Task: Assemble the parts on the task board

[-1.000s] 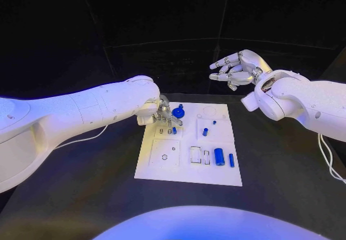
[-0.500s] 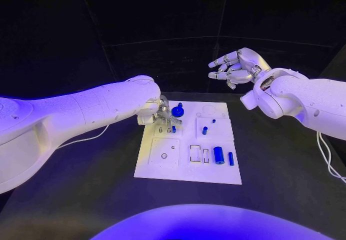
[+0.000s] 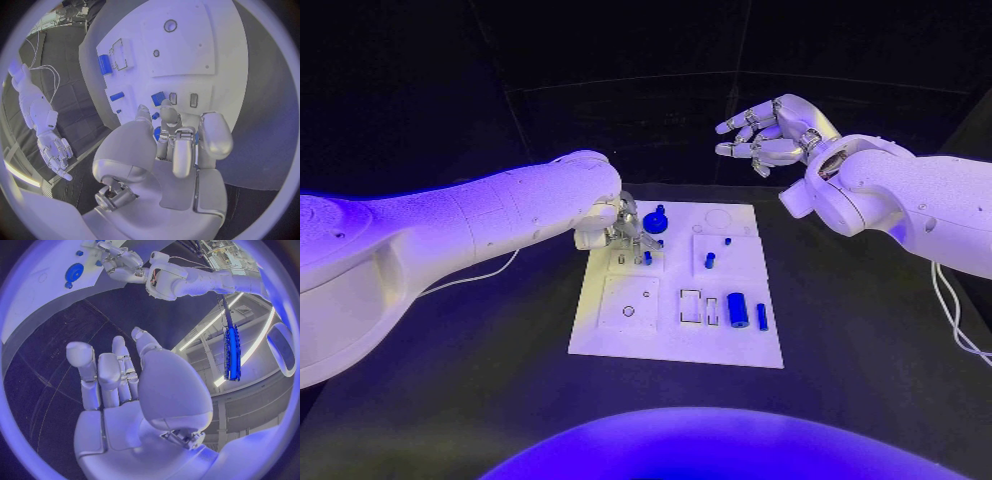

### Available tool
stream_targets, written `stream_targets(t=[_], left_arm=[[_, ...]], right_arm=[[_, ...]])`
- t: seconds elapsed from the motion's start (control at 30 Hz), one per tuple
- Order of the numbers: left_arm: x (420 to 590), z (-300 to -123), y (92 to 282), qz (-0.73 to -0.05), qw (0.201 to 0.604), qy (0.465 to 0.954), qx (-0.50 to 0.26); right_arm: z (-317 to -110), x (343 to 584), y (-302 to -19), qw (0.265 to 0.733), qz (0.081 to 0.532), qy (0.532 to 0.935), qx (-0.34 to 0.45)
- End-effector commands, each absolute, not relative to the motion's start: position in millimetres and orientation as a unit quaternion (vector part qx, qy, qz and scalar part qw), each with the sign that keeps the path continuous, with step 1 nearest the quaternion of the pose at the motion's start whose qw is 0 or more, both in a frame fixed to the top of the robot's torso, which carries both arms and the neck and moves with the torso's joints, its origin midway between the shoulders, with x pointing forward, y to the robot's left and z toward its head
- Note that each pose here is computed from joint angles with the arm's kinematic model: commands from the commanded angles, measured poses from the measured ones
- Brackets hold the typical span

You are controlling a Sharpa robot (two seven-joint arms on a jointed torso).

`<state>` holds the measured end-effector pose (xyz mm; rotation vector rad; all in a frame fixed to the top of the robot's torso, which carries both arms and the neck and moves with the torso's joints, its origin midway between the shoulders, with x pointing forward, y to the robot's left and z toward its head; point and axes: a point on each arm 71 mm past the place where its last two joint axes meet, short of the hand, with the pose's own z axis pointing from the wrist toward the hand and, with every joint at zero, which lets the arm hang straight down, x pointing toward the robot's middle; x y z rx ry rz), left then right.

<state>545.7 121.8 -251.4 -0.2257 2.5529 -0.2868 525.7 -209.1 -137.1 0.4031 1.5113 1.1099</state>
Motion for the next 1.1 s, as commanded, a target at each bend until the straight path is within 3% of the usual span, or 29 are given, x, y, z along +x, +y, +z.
stream_targets(t=[0.03, 1.1], left_arm=[[545.1, -252.5, 121.6, -0.103, 0.268, 0.955, -0.08], [545.7, -259.0, 116.4, -0.105, 0.269, 0.954, -0.084]], right_arm=[[-135.0, 526.1, -208.0, 0.577, 0.475, 0.642, 0.17], [-135.4, 526.6, -203.9, 0.574, 0.478, 0.643, 0.168]])
